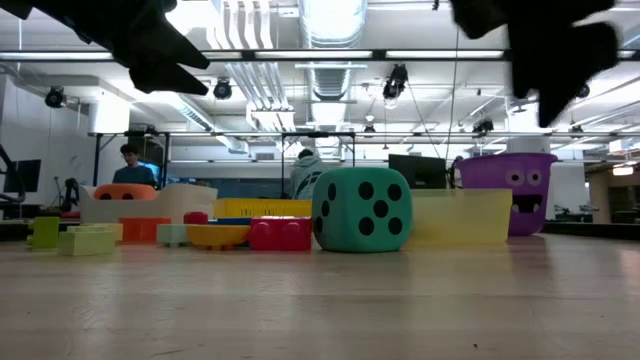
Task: Pick & Place Toys
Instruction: Put the red game piece into the yellow bin
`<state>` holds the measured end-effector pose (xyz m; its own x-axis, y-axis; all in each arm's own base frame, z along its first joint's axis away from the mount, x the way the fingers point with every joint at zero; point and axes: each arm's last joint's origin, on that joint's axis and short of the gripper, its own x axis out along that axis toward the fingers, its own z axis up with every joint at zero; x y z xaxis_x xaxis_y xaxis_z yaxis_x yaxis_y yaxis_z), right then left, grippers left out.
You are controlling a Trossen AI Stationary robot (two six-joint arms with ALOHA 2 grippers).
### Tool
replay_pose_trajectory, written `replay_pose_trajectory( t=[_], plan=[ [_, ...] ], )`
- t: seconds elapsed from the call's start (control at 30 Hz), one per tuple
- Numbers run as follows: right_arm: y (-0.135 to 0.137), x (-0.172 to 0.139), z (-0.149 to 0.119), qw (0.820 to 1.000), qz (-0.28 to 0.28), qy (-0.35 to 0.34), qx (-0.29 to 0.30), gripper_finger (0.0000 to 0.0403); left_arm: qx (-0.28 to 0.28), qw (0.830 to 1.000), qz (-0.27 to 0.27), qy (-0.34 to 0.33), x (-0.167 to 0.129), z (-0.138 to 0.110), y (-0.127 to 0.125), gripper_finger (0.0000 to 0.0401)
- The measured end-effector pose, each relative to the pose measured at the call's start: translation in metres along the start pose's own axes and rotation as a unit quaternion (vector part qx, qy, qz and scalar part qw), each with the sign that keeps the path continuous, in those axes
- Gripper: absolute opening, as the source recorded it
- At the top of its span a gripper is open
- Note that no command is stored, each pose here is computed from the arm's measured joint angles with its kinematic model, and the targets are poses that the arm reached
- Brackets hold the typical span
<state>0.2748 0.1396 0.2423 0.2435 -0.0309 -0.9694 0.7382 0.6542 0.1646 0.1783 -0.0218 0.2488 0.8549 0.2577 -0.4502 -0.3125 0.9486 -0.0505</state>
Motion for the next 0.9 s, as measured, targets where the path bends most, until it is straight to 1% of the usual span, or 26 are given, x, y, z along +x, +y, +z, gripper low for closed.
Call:
replay_pose_trajectory(
  t=[0.17,0.23,0.37,0.6,0.8,0.9],
  plan=[
    [0.015,0.02,-0.031,0.997,-0.06,0.034,0.025,0.0308,0.0,1.0,0.0,0.0,0.0,0.0,0.0,0.0358],
    [0.021,0.027,-0.042,0.996,-0.076,0.04,0.038,0.0308,0.0,1.0,0.0,0.0,0.0,0.0,0.0,0.0358],
    [0.027,0.046,-0.059,0.991,-0.107,0.064,0.043,0.0308,0.0,1.0,0.0,0.001,0.0,0.0,0.0,0.0358],
    [0.027,0.07,-0.065,0.986,-0.146,0.062,0.051,0.0308,0.0,1.0,0.0,0.001,0.0,0.0,0.0,0.0358],
    [0.027,0.086,-0.068,0.981,-0.163,0.088,0.05,0.0308,0.0,1.0,0.001,0.001,0.0,0.0,0.0,0.0358],
    [0.029,0.091,-0.069,0.983,-0.157,0.088,0.046,0.0308,0.001,1.0,0.0,0.001,0.0,0.0,0.0,0.0358]
  ],
)
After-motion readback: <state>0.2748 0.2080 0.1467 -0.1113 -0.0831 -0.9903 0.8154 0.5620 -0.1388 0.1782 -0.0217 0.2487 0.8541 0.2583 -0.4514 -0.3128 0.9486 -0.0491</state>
